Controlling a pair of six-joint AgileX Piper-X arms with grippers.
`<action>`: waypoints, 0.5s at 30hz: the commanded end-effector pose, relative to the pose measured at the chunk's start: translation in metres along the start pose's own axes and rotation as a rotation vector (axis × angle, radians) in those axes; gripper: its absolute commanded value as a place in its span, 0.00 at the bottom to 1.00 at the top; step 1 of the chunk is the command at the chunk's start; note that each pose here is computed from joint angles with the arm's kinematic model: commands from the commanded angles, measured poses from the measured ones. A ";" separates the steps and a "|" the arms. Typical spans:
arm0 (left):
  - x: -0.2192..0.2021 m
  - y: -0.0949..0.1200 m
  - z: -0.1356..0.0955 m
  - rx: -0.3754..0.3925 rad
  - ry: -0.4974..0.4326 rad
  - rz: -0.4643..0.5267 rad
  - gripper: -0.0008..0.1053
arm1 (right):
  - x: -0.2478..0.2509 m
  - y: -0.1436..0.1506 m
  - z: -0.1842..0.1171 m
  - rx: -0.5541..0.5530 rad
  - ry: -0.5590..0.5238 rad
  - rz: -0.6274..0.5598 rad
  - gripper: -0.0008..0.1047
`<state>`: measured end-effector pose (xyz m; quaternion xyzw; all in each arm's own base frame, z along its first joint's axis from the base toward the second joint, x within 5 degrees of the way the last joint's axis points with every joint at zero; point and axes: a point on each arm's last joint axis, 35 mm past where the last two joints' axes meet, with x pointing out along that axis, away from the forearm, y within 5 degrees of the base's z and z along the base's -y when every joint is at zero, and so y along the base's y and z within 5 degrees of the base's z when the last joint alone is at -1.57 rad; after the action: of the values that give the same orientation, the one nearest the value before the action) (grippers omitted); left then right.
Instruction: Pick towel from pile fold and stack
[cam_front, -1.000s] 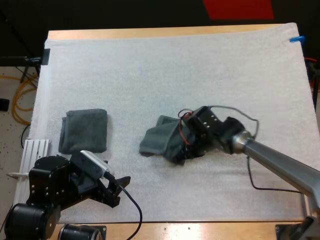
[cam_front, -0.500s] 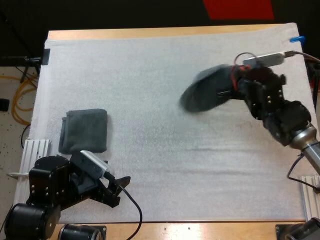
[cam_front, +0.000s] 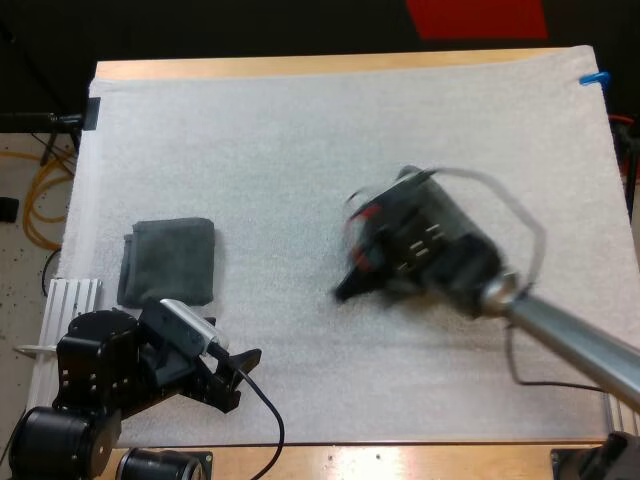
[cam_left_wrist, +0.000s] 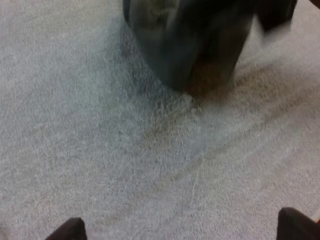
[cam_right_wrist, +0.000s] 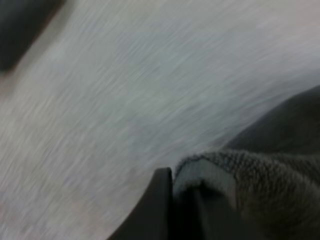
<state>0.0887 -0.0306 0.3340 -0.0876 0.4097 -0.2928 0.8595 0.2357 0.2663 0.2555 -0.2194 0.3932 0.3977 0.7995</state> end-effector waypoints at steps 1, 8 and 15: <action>0.000 0.000 0.001 0.002 0.000 -0.001 0.69 | 0.008 0.019 0.001 -0.038 0.007 0.065 0.01; 0.000 0.000 0.000 0.000 0.004 -0.001 0.69 | 0.036 0.083 0.003 -0.124 -0.024 0.168 0.01; 0.000 0.000 0.000 0.000 0.004 -0.001 0.69 | 0.025 0.087 0.025 -0.118 -0.108 0.202 0.35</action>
<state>0.0886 -0.0306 0.3339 -0.0878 0.4106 -0.2926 0.8591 0.1844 0.3430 0.2345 -0.2182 0.3637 0.4985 0.7560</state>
